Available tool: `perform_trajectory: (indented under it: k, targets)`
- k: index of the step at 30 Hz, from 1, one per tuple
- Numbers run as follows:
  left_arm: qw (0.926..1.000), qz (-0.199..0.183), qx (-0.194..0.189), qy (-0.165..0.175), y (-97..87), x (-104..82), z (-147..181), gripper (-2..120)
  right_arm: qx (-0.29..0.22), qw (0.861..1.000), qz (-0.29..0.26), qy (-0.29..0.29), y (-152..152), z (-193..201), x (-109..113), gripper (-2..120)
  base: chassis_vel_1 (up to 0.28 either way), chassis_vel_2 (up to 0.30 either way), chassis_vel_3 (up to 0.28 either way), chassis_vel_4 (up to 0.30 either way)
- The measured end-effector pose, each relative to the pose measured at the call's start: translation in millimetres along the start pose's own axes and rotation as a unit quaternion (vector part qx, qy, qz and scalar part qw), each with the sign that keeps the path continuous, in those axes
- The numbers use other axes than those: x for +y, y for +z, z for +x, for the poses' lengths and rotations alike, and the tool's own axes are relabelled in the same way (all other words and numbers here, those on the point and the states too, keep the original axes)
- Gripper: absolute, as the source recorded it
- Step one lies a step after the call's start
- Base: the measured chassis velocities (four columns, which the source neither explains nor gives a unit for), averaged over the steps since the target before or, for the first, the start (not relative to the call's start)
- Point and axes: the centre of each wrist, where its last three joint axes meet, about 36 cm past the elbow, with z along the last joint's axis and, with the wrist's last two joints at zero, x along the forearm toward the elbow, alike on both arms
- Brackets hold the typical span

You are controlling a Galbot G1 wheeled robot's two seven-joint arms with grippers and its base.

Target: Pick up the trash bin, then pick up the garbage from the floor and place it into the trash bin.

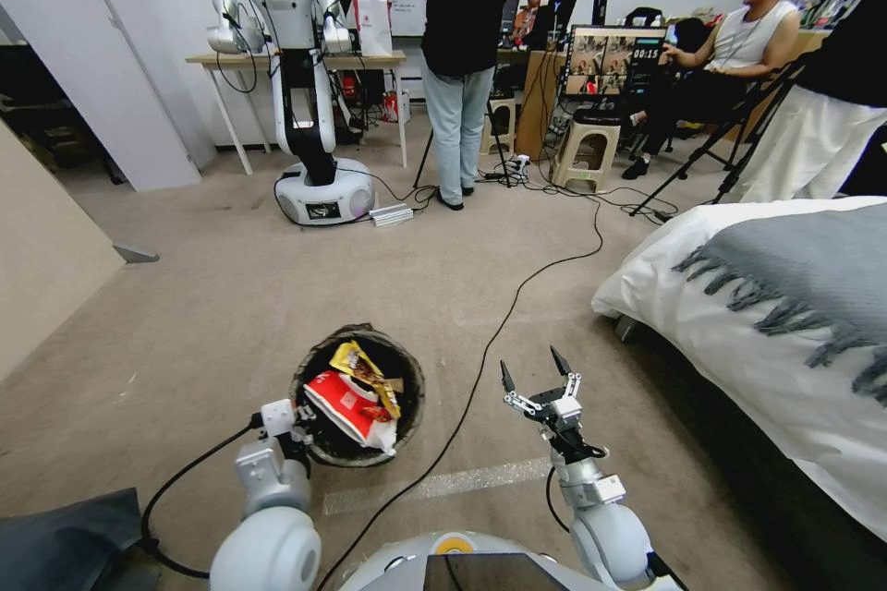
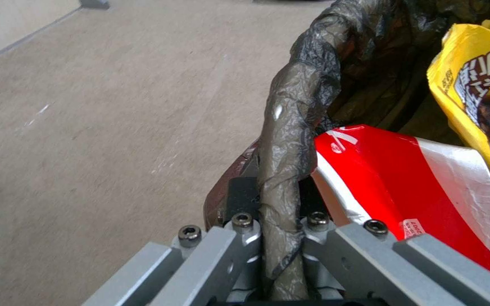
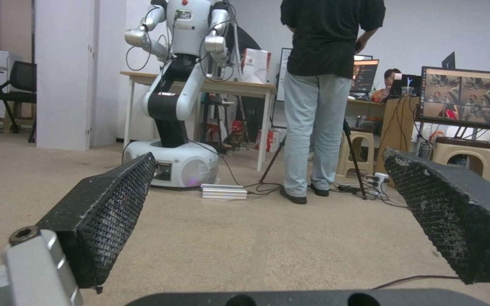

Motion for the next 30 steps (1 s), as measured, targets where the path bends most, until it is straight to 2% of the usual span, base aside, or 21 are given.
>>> perform_trajectory:
  k: [5, 9, 14, 16, 24, 30]
  targets:
    - [0.9997, 0.008, 0.013, -0.019, 6.1, 7.1, -14.2, 0, -0.001, 1.000, -0.001, -0.001, 1.3, 0.4, 1.1, 100, 0.000, 0.000, 0.000, 0.000]
    - [0.9984, 0.014, 0.045, -0.030, 23.5, 14.3, -27.8, 0, -0.002, 1.000, -0.003, -0.003, 3.0, 2.5, 2.0, 100, 0.000, 0.000, 0.000, 0.000]
    - [0.9970, 0.021, 0.070, -0.028, 30.9, 15.6, -31.9, 0, -0.004, 1.000, -0.003, -0.004, 3.2, 2.8, 2.0, 100, 0.000, 0.000, 0.000, 0.000]
    - [0.9949, 0.022, 0.094, -0.028, 35.7, 16.9, -35.2, 0, -0.004, 1.000, -0.003, -0.005, 3.9, 3.5, 2.6, 100, 0.000, 0.000, 0.000, 0.000]
    - [0.9905, 0.031, 0.132, -0.026, 41.8, 21.9, -38.5, 0, -0.004, 1.000, -0.006, -0.010, 6.8, 5.4, 6.0, 100, 0.000, 0.000, 0.000, 0.000]
    - [0.9885, 0.036, 0.145, -0.023, 45.5, 22.8, -40.0, 0, -0.004, 1.000, -0.006, -0.015, 7.6, 5.8, 6.7, 100, 0.000, 0.000, 0.000, 0.000]
